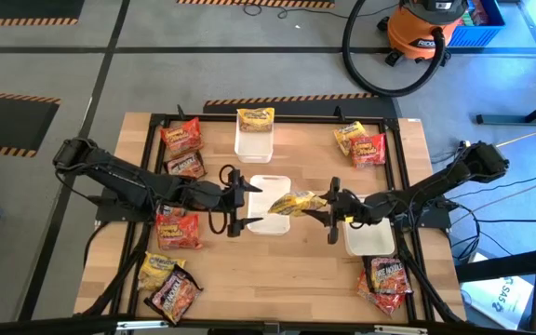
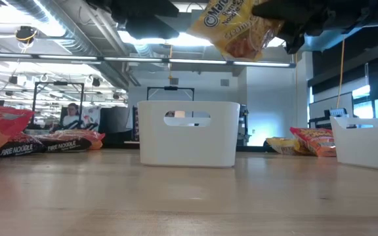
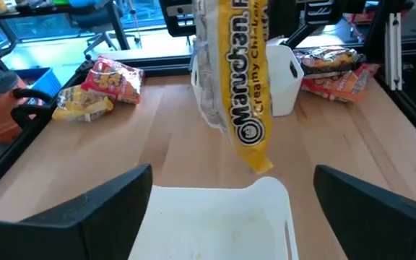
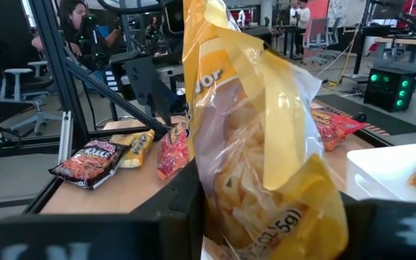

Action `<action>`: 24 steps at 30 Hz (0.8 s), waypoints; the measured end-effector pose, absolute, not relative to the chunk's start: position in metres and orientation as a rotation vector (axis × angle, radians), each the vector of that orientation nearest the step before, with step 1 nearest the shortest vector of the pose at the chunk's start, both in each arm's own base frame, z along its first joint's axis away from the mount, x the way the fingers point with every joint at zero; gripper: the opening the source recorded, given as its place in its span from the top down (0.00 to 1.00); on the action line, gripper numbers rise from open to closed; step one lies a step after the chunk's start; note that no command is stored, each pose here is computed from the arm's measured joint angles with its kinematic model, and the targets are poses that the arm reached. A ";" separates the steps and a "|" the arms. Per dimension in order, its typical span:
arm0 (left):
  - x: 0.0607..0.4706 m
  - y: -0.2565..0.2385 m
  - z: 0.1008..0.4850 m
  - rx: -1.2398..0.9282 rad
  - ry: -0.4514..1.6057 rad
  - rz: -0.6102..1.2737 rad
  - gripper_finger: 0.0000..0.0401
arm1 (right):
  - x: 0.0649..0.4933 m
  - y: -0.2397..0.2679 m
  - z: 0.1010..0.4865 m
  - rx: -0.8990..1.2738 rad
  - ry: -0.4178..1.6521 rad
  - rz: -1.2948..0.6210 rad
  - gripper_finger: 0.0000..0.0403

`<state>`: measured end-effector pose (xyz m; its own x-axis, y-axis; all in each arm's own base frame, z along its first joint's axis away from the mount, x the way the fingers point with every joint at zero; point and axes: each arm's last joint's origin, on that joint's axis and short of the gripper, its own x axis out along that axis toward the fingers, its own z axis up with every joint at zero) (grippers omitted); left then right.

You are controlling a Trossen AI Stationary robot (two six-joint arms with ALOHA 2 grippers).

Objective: Sort Maruchan noodles
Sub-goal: Put the yellow noodle pack into the top white bin

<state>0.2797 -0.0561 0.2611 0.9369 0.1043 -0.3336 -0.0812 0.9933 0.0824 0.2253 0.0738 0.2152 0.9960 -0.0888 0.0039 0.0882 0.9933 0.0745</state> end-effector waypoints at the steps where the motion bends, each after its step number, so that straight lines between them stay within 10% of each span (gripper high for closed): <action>1: 0.280 -0.057 0.262 0.072 0.339 0.091 0.04 | 0.225 0.074 0.215 0.074 -0.007 -0.090 0.74; 24: 0.306 -0.041 0.268 -0.037 0.101 -0.013 0.04 | 0.258 0.078 0.218 0.069 -0.075 -0.089 0.74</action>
<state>0.3061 -0.0411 0.2683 0.9948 -0.0145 -0.1007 0.0108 0.9992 -0.0377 0.2582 0.0775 0.2183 0.9932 -0.0913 0.0718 0.0862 0.9937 0.0718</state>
